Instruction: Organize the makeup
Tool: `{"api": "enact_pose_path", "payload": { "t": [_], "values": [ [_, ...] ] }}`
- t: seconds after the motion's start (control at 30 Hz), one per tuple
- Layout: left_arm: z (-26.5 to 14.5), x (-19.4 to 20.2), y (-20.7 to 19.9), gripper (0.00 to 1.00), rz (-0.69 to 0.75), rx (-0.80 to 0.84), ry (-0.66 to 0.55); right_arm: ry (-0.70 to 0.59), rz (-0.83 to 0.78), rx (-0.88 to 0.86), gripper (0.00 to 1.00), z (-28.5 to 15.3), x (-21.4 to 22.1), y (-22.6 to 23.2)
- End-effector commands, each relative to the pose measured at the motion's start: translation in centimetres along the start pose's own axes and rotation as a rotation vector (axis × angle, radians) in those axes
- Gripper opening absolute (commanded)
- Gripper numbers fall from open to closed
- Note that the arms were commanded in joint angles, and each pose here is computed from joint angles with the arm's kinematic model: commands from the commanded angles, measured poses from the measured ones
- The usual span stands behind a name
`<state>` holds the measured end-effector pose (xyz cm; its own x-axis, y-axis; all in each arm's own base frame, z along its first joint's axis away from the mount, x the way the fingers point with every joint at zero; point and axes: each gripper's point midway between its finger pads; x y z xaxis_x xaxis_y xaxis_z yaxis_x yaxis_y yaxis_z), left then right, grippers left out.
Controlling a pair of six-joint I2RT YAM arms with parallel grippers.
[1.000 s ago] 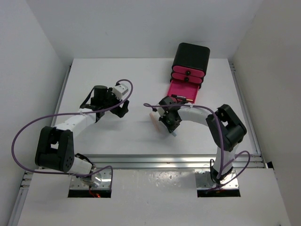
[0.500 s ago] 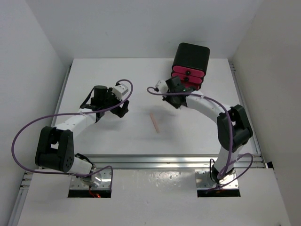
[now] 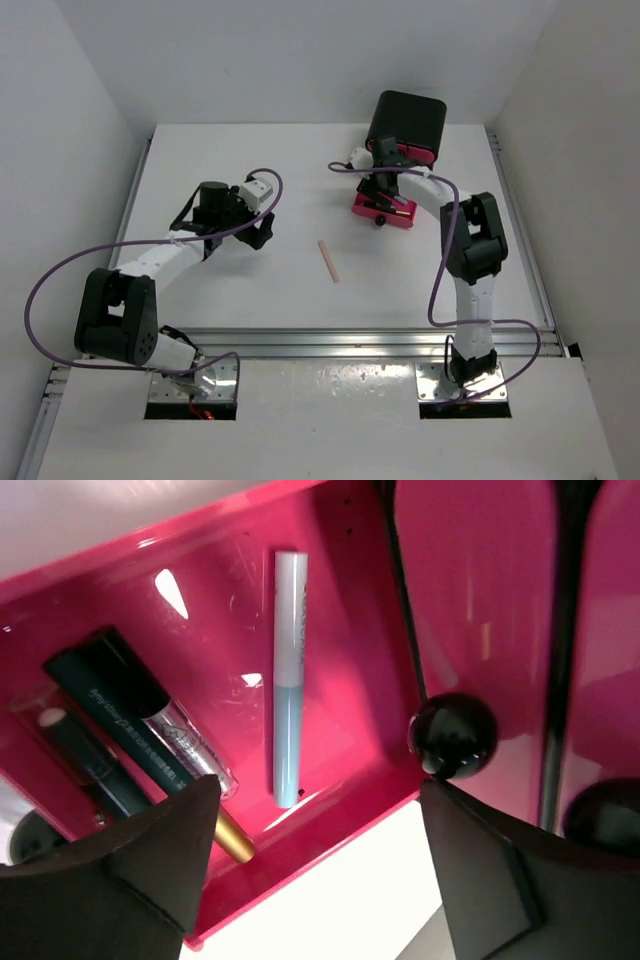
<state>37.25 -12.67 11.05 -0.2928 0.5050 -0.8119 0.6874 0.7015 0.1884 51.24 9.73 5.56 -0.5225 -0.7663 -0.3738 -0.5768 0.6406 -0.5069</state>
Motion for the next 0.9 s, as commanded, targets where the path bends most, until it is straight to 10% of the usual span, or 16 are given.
{"api": "enact_pose_path", "payload": {
  "t": [0.0, 0.3, 0.53, 0.87],
  "values": [
    [-0.3, -2.1, 0.4, 0.85, 0.031, -0.019, -0.062, -0.149, 0.02, 0.086, 0.82, -3.5, -4.1, -3.3],
    [0.2, -1.7, 0.5, 0.85, 0.024, -0.011, -0.047, -0.267, 0.516, -0.079, 0.8, -10.6, -7.0, 2.0],
    [0.2, -1.1, 0.6, 0.85, -0.001, -0.031, -0.027, -0.185, 0.443, -0.407, 0.87, -10.9, -6.8, 19.9],
    [-0.4, -0.1, -0.1, 0.85, -0.023, -0.037, -0.019, 0.001, 0.382, -0.516, 0.67, -7.1, -2.8, 26.2]
  ]
}}
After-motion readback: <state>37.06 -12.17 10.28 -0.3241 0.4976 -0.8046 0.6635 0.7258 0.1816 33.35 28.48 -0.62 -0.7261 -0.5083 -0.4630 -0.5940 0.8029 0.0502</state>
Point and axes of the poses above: each gripper's point midway between its finger pads, its own z axis out along the fingers, its own y axis along the line the jaws close on, x = y × z, and after that the axes turned 9 degrees about z, right-handed
